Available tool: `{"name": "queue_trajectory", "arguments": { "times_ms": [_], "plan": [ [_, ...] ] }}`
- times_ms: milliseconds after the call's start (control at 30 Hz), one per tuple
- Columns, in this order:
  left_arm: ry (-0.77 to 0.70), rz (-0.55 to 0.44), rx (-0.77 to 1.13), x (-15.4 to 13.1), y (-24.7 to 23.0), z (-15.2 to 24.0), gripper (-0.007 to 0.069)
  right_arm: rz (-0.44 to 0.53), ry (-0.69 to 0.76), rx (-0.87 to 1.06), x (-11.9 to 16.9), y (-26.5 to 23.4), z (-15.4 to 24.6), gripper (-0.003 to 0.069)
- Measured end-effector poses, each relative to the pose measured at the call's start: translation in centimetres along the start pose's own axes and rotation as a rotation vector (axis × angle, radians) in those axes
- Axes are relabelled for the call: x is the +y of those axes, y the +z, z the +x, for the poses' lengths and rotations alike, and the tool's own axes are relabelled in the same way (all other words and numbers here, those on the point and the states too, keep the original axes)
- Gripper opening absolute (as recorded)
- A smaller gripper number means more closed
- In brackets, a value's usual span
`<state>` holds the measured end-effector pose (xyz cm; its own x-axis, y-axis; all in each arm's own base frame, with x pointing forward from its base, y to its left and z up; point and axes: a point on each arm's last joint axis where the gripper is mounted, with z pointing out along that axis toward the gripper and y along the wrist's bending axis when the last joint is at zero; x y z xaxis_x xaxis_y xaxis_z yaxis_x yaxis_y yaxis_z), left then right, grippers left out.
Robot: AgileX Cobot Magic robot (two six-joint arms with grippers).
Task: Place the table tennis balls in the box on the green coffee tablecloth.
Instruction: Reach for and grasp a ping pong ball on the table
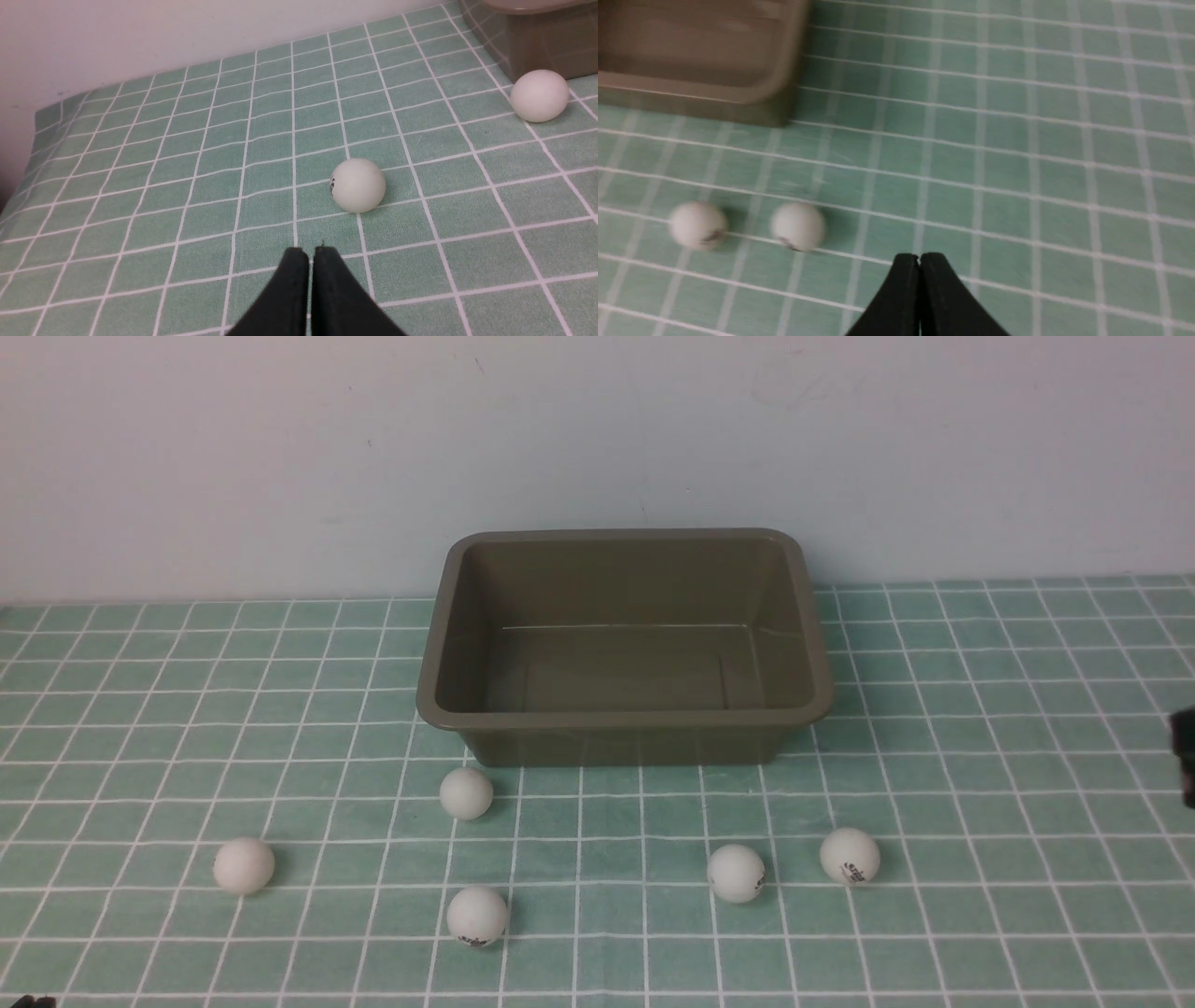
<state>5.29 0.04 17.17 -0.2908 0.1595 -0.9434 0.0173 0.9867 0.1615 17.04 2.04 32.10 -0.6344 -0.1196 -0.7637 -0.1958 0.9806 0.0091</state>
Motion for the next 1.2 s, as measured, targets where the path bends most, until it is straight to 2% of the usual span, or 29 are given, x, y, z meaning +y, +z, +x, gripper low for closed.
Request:
{"name": "queue_trajectory", "arguments": {
  "times_ms": [67, 200, 367, 533, 667, 833, 1000, 1167, 1200],
  "plan": [
    [0.000, 0.000, 0.000, 0.0, 0.0, 0.0, -0.0004, -0.098, -0.034, -0.004, 1.2, 0.8, -1.7, -0.0015],
    [0.000, 0.000, 0.000, 0.0, 0.0, 0.0, -0.0004, -0.169, -0.089, 0.054, 2.5, 2.8, -3.0, -0.0013],
    [0.000, 0.000, 0.000, 0.0, 0.0, 0.0, -0.0004, -0.206, -0.231, 0.203, 4.9, 6.5, -2.5, -0.0013],
    [0.000, 0.000, 0.000, 0.0, 0.0, 0.0, -0.0004, -0.171, -0.353, 0.302, 7.6, 9.0, -1.3, -0.0013],
    [0.000, 0.000, 0.000, 0.0, 0.0, 0.0, -0.0004, -0.111, -0.331, 0.312, 9.0, 10.5, -0.9, -0.0011],
    [0.000, 0.000, 0.000, 0.0, 0.0, 0.0, -0.0004, -0.099, -0.313, 0.307, 9.2, 11.1, -0.8, 0.0003],
    [0.000, 0.000, 0.000, 0.0, 0.0, 0.0, -0.0004, -0.132, -0.304, 0.321, 9.6, 11.2, -0.7, 0.0129],
    [0.000, 0.000, 0.000, 0.0, 0.0, 0.0, -0.0004, -0.160, -0.301, 0.328, 9.8, 11.2, -0.6, 0.0357],
    [0.000, 0.000, 0.000, 0.0, 0.0, 0.0, -0.0004, -0.160, -0.302, 0.328, 9.8, 11.2, -0.6, 0.0365]
  ]
}}
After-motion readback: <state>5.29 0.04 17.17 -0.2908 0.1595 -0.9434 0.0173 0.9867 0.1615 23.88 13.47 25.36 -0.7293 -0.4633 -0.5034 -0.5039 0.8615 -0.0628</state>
